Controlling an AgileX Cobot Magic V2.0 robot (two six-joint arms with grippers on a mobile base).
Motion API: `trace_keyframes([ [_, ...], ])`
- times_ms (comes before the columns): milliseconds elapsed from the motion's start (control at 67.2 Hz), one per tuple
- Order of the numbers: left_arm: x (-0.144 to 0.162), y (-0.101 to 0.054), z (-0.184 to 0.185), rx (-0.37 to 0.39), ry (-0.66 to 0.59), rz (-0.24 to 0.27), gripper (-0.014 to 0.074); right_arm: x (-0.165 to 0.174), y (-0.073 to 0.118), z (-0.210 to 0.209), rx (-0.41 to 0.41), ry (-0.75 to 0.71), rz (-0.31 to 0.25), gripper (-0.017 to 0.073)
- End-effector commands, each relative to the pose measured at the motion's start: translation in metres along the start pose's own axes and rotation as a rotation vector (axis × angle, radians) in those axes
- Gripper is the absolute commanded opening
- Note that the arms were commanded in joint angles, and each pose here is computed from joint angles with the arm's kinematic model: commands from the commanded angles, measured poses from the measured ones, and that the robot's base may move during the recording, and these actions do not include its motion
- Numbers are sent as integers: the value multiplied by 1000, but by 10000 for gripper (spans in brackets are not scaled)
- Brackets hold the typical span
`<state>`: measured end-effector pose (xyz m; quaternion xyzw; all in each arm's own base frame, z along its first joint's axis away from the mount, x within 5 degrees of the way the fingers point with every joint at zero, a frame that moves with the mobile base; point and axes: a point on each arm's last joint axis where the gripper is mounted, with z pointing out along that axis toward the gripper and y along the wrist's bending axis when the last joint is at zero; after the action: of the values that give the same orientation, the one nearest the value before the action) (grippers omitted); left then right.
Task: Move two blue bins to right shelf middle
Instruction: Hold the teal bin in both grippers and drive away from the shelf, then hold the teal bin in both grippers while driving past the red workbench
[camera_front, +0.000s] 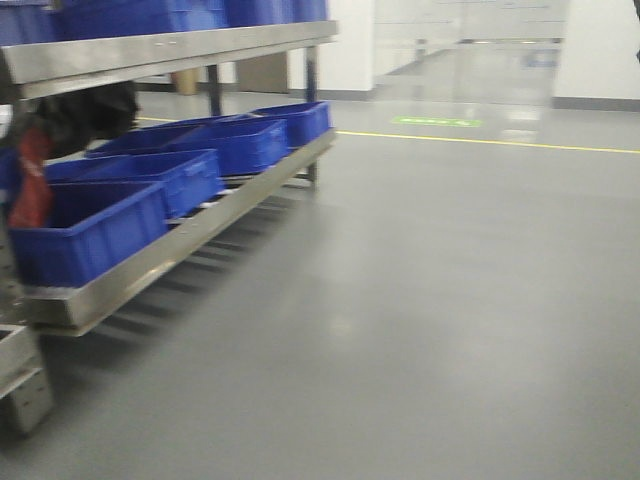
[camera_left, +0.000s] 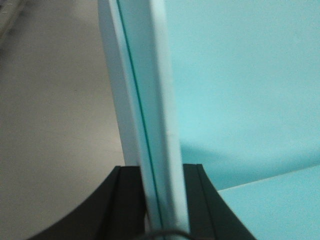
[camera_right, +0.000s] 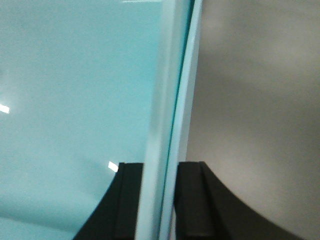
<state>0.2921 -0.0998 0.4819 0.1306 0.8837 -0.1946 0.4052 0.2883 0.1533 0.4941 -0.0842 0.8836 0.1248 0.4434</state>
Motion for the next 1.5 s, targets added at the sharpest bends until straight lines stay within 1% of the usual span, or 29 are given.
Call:
trace_keyframes([
  [0, -11, -20, -18, 130, -133, -10, -111, -10, 9, -9, -92, -98, 23, -162],
  [1488, -11, -20, -18, 130, -135, -10, -111, -10, 9, -9, -92, -98, 23, -162],
])
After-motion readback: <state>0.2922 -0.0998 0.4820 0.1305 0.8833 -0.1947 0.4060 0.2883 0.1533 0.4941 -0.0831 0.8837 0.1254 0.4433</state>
